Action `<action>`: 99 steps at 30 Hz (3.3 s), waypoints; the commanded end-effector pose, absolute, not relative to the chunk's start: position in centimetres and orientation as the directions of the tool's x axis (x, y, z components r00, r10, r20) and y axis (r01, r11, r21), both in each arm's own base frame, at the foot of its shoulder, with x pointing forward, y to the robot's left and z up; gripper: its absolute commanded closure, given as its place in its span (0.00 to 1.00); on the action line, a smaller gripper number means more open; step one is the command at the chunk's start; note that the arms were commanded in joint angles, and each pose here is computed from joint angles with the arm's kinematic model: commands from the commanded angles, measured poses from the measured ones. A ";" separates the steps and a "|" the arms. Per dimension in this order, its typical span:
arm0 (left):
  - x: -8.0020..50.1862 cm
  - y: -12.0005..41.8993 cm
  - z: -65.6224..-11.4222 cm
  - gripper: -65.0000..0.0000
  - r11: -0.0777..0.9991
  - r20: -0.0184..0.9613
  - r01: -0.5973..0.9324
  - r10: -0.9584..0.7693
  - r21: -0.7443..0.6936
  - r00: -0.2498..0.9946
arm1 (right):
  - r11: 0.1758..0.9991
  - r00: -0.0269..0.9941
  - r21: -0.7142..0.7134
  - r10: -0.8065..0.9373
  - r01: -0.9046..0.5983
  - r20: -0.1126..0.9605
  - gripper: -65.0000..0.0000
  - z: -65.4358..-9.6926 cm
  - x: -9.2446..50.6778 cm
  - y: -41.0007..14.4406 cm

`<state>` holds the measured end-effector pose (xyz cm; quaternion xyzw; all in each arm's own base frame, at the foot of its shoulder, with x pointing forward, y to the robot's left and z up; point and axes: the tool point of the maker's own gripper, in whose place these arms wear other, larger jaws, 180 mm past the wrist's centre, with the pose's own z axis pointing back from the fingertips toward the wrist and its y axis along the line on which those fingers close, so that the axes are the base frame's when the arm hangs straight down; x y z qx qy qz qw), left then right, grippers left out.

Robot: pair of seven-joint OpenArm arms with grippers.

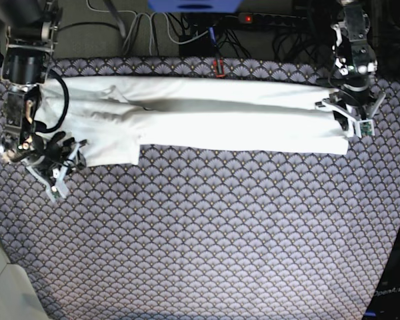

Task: Fold the T-shirt properly
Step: 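Regrasp the strip end with the right gripper, left holding the other end, then grasp the strip end with the left gripper, right gripper holding its end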

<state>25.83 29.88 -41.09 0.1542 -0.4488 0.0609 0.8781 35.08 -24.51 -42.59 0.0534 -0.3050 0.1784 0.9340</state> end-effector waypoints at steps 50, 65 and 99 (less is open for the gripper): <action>26.0 31.2 -41.3 0.64 0.938 0.804 -0.247 -0.052 0.243 0.592 | 0.842 0.639 -0.331 0.539 -0.425 0.549 1.00 -34.3 23.6 -25.4; 26.0 29.7 -41.6 0.64 0.963 0.799 -0.163 -0.075 0.213 0.597 | 0.877 0.721 -0.257 0.480 -0.405 0.499 0.81 -37.8 22.8 -26.8; 25.6 29.0 -40.7 0.15 0.977 0.835 -0.200 0.054 0.068 0.548 | 0.878 0.727 -0.250 0.478 -0.408 0.493 0.70 -38.2 22.6 -26.7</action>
